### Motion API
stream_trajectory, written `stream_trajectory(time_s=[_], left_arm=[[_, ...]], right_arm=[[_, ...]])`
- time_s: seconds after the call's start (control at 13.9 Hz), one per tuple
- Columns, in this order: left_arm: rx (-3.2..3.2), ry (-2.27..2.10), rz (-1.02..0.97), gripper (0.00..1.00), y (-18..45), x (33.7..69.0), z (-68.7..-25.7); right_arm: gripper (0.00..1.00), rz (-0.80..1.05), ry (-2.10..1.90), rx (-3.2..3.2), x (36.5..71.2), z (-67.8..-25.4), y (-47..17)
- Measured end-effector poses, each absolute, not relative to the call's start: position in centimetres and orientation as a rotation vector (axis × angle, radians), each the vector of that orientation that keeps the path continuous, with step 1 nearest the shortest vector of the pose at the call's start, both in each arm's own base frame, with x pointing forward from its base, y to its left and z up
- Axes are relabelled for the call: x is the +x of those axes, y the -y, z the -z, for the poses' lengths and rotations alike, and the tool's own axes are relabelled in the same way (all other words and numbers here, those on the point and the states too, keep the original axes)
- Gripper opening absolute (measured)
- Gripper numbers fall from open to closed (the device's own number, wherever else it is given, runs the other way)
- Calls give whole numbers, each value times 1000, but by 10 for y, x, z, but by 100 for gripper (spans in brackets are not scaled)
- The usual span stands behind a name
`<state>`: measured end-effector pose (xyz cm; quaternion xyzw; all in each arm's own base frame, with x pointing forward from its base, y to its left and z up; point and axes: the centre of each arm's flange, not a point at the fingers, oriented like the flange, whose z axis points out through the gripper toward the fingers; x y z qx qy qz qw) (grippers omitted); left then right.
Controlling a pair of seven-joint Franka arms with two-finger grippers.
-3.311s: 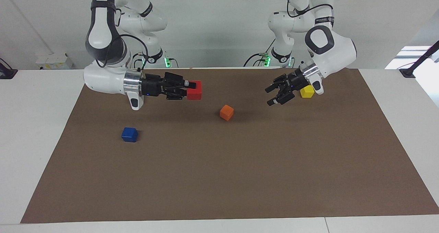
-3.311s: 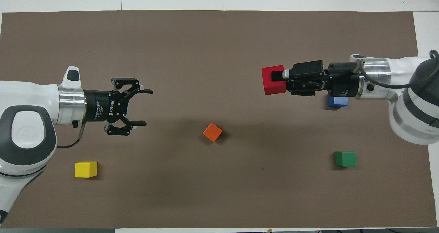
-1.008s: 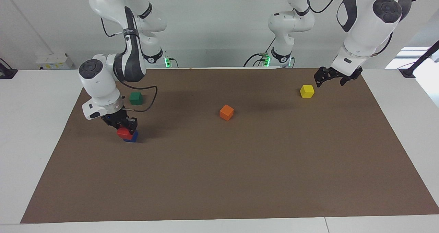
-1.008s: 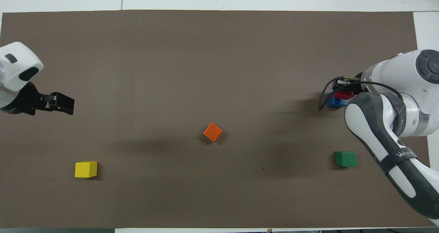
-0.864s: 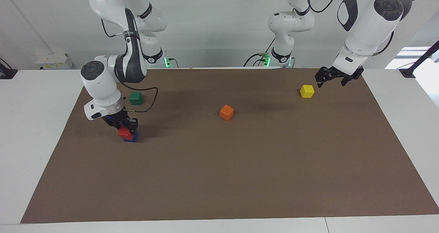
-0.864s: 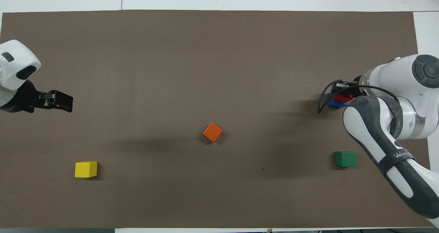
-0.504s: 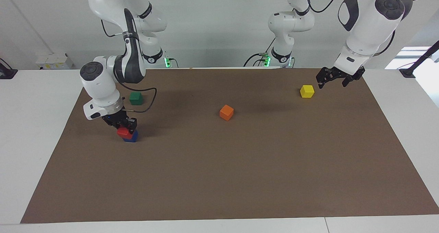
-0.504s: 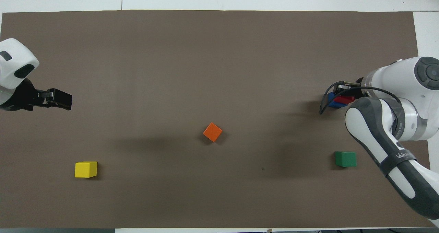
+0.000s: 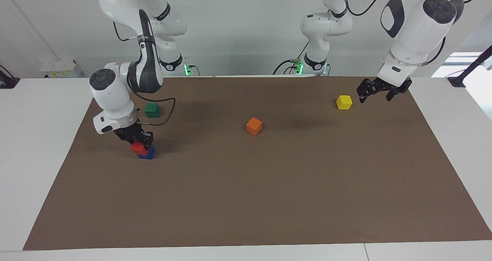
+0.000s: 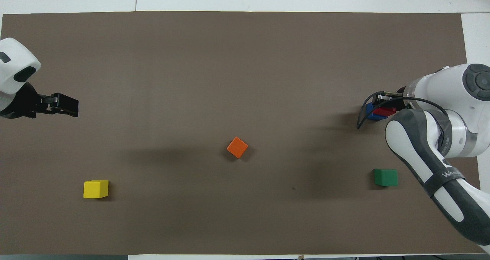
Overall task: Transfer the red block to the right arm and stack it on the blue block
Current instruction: 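Carry the red cube over the blue cube while the left gripper retracts, then lower the red cube onto the blue cube with the right gripper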
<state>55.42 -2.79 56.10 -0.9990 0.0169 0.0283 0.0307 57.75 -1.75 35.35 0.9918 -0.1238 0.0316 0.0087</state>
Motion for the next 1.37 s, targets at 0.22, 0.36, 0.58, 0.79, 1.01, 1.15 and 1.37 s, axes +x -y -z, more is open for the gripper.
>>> stream_trajectory(time_s=[0.22,0.36,0.58,0.79,1.01,1.15,1.37], left_arm=[[-3081,-42,-62,100,24,561,-565],[-3081,-43,-81,100,24,566,-564],[-3081,-79,-101,100,37,569,-564],[-3080,-74,-114,100,36,568,-565],[-3079,-56,-126,100,30,567,-566],[-3079,-57,-135,100,30,566,-566],[-3078,-57,-141,100,30,566,-567]], right_arm=[[55,-99,373,3100,577,-354,17],[55,-98,357,3101,577,-354,17],[55,-98,354,3101,577,-354,17],[59,-93,351,3102,576,-352,17],[85,-89,347,3103,576,-351,15],[99,-87,345,3103,576,-351,15],[100,-73,346,3102,579,-362,15]])
